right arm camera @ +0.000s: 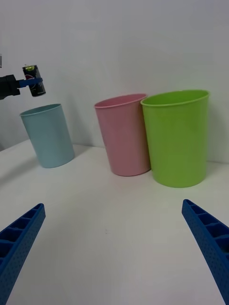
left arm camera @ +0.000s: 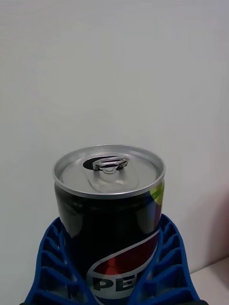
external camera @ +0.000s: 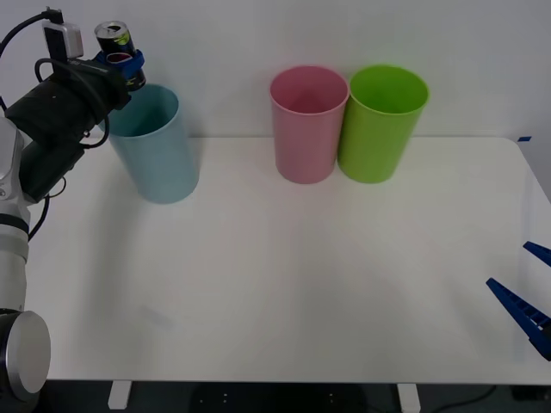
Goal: Grasp the object on the table and drop it into the matching bin: aluminum can to the light blue bin, PET bottle to the pink bin.
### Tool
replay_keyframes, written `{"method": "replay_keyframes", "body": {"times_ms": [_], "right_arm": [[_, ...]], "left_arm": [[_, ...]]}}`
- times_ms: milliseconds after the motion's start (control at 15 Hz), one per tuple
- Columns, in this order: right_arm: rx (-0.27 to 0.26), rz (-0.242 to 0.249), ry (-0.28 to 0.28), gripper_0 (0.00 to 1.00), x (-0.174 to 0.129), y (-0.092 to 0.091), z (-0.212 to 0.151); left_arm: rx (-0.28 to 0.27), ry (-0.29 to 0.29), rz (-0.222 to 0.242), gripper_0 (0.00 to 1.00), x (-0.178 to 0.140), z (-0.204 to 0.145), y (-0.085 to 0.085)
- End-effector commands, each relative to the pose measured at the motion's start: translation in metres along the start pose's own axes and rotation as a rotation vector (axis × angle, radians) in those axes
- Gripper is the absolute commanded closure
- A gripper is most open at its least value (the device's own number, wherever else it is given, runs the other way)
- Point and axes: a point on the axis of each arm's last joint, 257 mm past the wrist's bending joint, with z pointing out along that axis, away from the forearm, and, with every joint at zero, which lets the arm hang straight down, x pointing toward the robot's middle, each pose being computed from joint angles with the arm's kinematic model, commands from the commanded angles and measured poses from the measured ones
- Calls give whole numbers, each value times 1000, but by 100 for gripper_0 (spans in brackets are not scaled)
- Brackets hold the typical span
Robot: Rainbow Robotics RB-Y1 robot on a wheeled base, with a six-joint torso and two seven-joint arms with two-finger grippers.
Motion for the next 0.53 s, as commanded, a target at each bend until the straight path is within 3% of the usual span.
{"method": "replay_keyframes", "body": {"times_ms": [67, 533], "right_arm": [[0, 0, 0, 0, 0, 0, 0], [0, 0, 0, 0, 0, 0, 0]], "left_arm": [[-3, -1, 0, 0, 0, -1, 1], [16, -18, -50, 0, 2, -6, -2]]}}
